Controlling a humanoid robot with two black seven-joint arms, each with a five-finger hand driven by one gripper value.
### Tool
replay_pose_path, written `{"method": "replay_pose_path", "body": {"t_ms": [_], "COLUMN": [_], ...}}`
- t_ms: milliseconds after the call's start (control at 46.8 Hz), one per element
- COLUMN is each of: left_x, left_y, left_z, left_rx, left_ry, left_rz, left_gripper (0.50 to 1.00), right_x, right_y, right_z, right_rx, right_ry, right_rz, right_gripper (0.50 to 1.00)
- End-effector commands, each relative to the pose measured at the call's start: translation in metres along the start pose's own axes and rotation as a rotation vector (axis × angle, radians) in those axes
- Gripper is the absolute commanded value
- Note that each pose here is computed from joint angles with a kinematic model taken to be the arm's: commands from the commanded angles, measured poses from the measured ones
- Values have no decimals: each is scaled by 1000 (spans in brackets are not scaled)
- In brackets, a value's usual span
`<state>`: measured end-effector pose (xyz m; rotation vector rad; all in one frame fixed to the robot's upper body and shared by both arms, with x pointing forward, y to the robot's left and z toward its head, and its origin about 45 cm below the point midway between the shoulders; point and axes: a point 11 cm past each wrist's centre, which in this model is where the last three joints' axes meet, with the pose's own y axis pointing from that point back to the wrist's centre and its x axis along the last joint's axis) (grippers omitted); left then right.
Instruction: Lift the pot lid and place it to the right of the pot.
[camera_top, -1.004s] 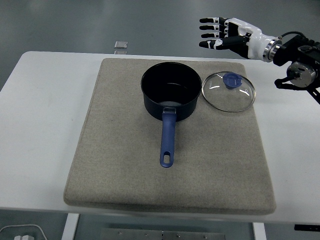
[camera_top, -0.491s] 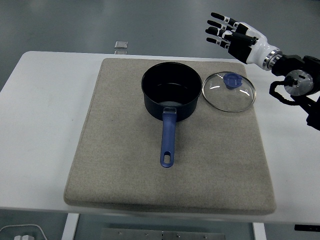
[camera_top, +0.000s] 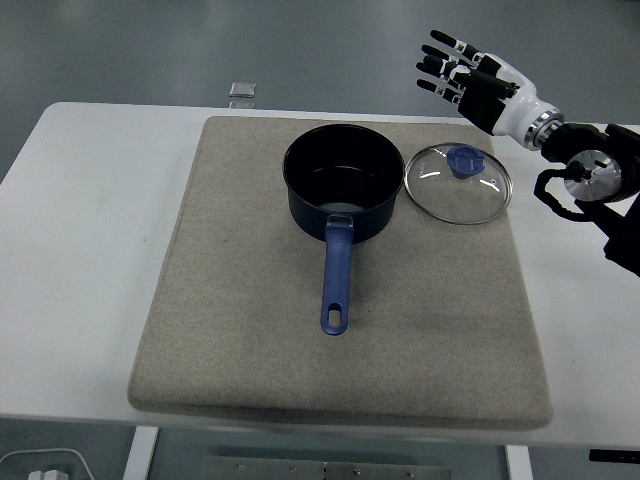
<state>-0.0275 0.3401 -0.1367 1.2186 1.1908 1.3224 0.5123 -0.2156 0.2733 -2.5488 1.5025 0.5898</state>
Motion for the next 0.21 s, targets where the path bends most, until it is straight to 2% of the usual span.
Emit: {"method": "replay_pose_path", "body": {"t_ms": [0, 85, 192], "left_x": [0, 0, 0], "left_y": [0, 0, 0], "left_z": [0, 0, 0], "left_rx": [0, 0, 0], "left_ry": [1, 0, 0], "left_rz": [0, 0, 0], "left_gripper": [1000, 1000, 1000], "right_x": [-2, -2, -1], "right_y": [0, -1, 0], "right_z": [0, -1, -1], "right_rx": [0, 3, 4], "right_ry": [-1, -1, -1], "right_rz": [-10, -10, -6], "right_gripper": [897, 915, 915]}}
